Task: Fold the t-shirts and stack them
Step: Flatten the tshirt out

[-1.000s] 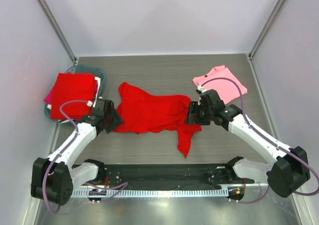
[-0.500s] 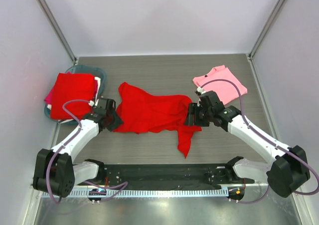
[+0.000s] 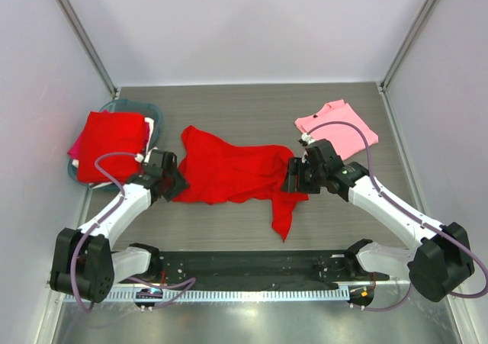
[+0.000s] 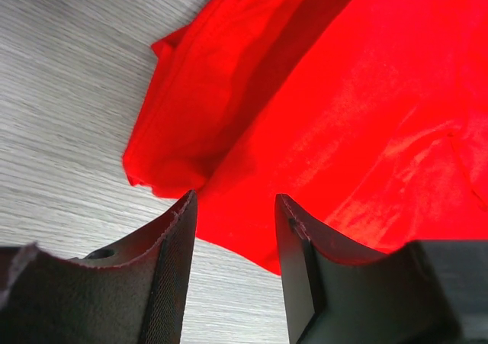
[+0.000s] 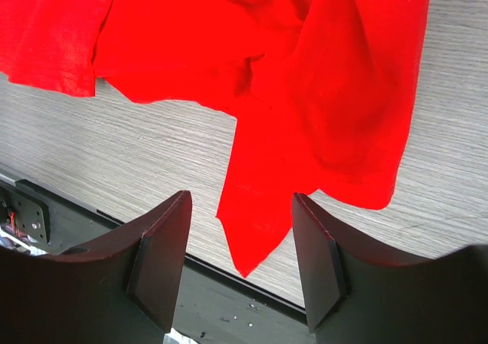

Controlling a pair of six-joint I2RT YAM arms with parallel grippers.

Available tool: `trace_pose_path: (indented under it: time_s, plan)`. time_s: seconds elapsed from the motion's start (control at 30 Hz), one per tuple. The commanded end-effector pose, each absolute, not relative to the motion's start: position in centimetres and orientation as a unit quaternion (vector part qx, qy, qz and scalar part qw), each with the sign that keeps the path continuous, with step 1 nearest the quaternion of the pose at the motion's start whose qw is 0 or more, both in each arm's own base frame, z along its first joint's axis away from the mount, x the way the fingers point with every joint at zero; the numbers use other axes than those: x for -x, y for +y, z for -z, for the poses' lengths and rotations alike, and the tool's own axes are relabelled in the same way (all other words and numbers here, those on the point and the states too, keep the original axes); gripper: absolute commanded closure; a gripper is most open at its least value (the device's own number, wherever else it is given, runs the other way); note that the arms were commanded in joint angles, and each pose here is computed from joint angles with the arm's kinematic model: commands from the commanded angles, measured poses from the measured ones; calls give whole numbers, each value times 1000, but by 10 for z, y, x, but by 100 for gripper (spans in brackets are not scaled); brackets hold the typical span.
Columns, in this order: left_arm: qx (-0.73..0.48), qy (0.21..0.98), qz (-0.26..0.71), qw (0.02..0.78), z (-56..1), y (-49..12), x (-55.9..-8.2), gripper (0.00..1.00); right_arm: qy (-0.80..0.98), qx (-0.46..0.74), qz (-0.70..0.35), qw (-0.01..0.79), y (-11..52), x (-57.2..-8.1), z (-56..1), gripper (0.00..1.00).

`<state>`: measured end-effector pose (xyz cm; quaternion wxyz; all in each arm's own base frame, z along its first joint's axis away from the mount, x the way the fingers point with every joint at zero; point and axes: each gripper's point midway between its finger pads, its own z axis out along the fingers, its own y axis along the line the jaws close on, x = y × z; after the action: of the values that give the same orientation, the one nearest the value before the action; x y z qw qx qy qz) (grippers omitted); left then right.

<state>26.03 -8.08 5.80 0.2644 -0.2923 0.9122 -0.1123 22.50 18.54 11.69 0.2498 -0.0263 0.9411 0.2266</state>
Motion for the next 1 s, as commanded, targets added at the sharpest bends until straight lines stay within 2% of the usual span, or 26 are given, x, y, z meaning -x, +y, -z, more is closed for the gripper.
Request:
trace_pose_path:
  time_s: [0.0,0.23,0.43,0.73,0.87,0.93,0.97]
  plan:
    - [294,908,93,283,-56,-71,-263,54,933,31,-245,261,193,-228,-126,39]
    - [289,915,97,266,-40,-76,-264,59,932,30,-249,261,195,-228,-126,39]
    - [282,911,137,268,-43,-88,-264,78,935,29,-244,257,193,-228,-121,39]
    - [266,900,166,303,-78,-92,-262,82,949,21,-205,239,186,-232,-93,41]
    - [260,898,175,309,-89,-94,-262,91,950,23,-200,238,188,-235,-90,41]
    - [256,899,180,306,-93,-96,-262,100,951,22,-197,237,187,-235,-89,41]
    - [252,898,187,307,-97,-98,-261,100,951,26,-196,236,189,-234,-88,41]
